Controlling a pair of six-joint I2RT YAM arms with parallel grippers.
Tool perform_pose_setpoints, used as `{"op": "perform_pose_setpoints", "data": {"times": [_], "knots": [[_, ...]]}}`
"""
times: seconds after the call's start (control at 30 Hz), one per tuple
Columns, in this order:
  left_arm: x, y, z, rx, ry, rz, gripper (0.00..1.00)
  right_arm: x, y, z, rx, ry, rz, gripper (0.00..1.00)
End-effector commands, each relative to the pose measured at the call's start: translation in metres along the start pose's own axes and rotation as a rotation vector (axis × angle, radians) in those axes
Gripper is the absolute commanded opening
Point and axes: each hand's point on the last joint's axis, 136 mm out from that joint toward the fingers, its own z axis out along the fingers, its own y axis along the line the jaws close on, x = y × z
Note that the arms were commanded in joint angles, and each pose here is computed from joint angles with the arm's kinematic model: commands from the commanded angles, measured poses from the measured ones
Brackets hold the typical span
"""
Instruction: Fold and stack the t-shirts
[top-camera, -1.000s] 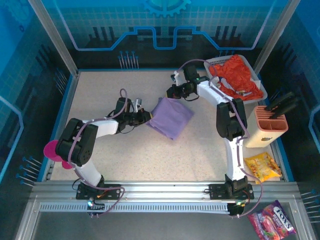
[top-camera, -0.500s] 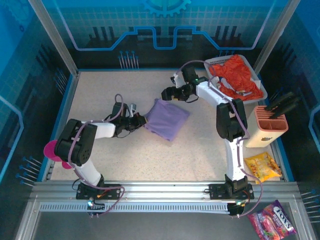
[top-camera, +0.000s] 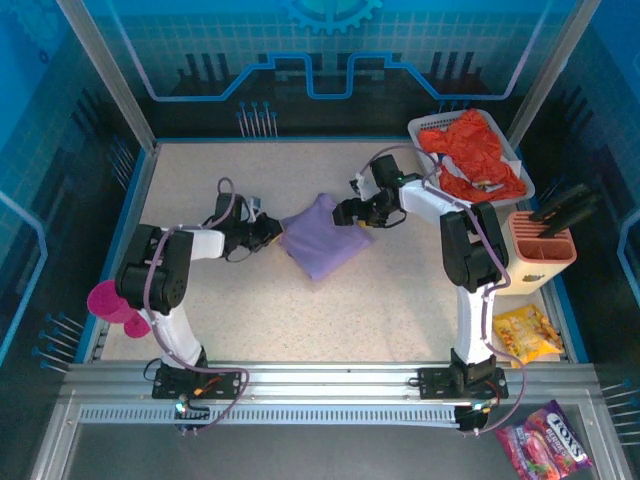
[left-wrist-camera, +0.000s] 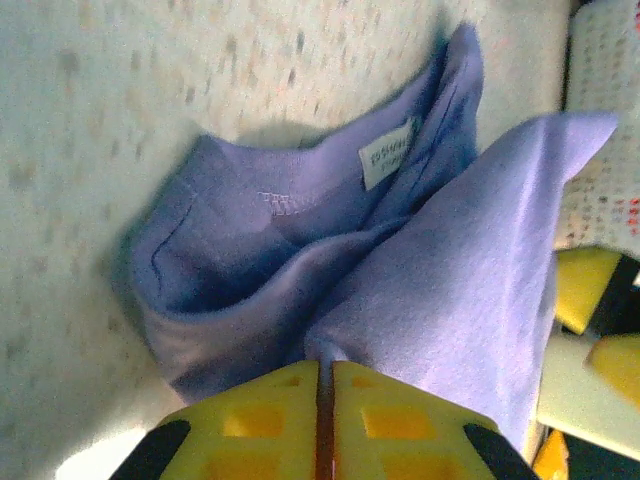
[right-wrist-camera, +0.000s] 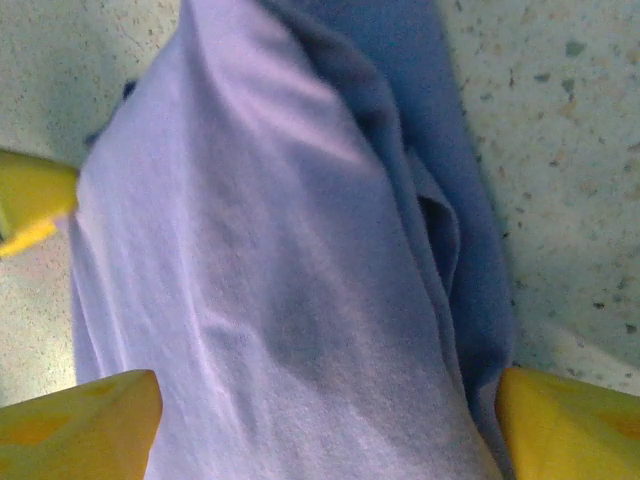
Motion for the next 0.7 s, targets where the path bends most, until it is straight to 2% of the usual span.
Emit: {"op": "perform_pose_setpoints", "data": {"times": [0.0,0.07,0.27,0.47,0.57,0.67], "knots": [[-0.02,-0.011,-0.001,0.019,0.005,0.033,0.14,0.003,0.008,-0.011,-0.014,-0.016,0.005,0.87],[-0.029,-0.016,0.001,0.017,0.014,0.044,0.17,0.008,0.006,-0.012,-0.009,-0.018,0.022,0.87],[-0.042,-0.046,-0.016,0.05,-0.006,0.08,0.55,-0.001,0.019,-0.043,0.014,-0.107,0.002,0.91],[-0.046,-0.108,-0.066,0.102,-0.091,0.115,0.66,-0.01,0.06,-0.079,-0.023,-0.174,-0.051,0.94],[-0.027,-0.132,-0.075,0.115,-0.097,0.11,0.68,-0.006,0.08,-0.084,-0.084,-0.169,-0.042,0.95],[0.001,-0.143,-0.066,0.131,-0.078,0.047,0.68,-0.006,0.101,-0.085,-0.194,-0.184,-0.004,0.99]]}}
